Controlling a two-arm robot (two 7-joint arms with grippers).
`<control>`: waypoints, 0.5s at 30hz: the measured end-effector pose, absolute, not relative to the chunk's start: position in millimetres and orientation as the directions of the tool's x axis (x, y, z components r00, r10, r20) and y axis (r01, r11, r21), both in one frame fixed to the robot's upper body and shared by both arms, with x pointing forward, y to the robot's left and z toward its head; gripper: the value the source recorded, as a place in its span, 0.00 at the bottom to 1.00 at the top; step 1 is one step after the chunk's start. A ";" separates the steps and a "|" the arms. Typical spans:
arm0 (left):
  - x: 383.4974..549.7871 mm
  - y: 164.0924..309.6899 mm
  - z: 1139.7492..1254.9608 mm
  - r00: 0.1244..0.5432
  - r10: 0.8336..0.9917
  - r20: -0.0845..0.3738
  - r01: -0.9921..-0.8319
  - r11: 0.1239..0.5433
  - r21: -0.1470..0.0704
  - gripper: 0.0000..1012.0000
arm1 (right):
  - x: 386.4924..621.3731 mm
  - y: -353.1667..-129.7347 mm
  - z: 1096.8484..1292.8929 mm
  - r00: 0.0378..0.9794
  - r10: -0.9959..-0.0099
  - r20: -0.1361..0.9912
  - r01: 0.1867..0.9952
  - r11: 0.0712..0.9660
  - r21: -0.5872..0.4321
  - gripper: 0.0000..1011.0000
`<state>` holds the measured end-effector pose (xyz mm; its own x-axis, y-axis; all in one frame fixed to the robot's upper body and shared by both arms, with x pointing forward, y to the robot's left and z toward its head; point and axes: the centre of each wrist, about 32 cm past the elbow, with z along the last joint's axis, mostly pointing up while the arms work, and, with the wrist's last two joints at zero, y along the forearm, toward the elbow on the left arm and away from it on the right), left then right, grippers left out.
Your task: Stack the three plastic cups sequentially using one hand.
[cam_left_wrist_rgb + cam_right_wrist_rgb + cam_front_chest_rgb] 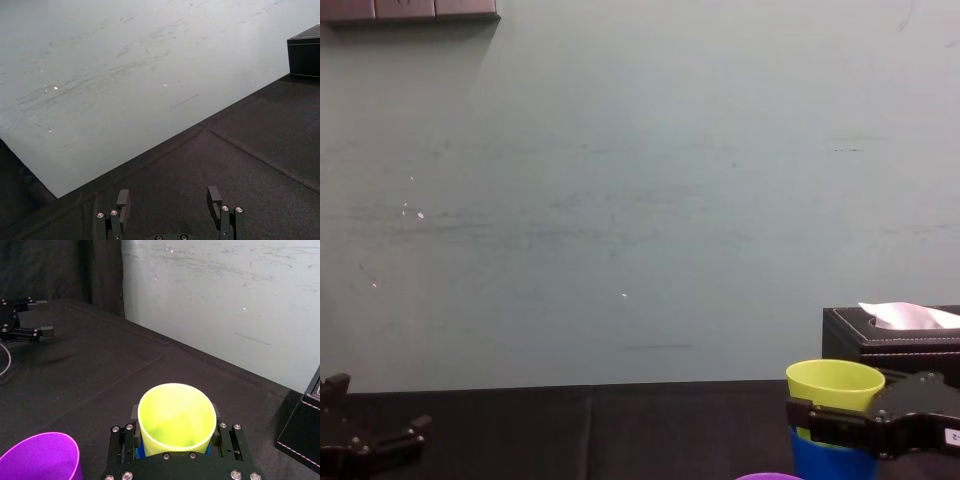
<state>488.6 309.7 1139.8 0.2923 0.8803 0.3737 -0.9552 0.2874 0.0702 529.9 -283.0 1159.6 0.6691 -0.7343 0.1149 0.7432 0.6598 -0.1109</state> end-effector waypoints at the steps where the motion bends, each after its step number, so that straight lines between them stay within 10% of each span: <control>1: 488.6 309.7 1139.8 0.292 0.880 0.374 -0.955 0.287 0.070 1.00 | 529.9 -283.0 1159.6 0.669 -0.734 0.115 0.743 0.660 -0.111 0.74; 15: 488.7 309.7 1139.8 0.292 0.880 0.374 -0.955 0.287 0.070 1.00 | 529.7 -283.4 1159.5 0.668 -0.735 0.115 0.744 0.659 -0.111 0.80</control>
<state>488.7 309.7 1139.8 0.2922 0.8803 0.3738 -0.9553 0.2873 0.0702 529.7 -283.4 1159.5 0.6685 -0.7348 0.1150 0.7437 0.6593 -0.1107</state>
